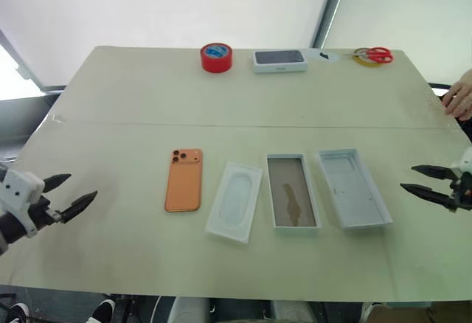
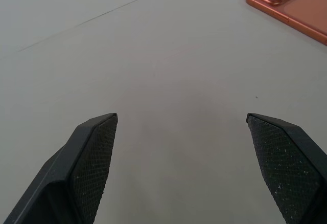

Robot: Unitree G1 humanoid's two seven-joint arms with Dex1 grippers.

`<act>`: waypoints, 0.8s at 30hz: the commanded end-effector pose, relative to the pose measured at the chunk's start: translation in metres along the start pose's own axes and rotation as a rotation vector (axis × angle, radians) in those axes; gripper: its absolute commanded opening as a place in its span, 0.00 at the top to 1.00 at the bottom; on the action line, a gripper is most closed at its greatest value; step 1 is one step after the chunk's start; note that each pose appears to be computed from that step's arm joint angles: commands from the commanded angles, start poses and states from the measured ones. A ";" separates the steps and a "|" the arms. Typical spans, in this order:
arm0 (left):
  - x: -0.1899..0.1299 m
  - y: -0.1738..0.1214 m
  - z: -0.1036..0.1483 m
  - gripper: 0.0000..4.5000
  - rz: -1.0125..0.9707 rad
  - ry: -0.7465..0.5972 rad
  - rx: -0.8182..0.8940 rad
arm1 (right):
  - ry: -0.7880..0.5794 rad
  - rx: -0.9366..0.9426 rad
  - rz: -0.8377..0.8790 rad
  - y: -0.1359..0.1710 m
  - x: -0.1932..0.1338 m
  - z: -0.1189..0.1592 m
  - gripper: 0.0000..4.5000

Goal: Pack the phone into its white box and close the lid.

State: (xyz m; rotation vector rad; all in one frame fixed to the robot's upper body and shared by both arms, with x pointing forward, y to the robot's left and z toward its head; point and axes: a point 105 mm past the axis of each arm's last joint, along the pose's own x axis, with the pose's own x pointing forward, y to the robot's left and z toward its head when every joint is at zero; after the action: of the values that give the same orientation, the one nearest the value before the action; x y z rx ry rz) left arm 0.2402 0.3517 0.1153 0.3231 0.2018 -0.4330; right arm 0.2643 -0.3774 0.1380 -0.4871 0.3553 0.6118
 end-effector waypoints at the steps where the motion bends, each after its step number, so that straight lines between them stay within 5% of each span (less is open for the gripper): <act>1: -0.003 0.001 0.015 0.06 0.012 -0.048 0.061 | -0.026 -0.041 -0.043 -0.010 -0.008 0.010 0.39; 24: 0.020 -0.034 0.040 0.06 -0.057 -0.112 0.162 | -0.057 -0.070 -0.108 -0.033 0.012 0.026 0.39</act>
State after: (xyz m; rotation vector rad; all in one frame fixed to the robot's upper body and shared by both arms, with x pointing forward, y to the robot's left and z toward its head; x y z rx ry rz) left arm 0.2440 0.3046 0.1330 0.4122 0.0819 -0.5509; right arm 0.2965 -0.3808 0.1594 -0.5270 0.2738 0.5423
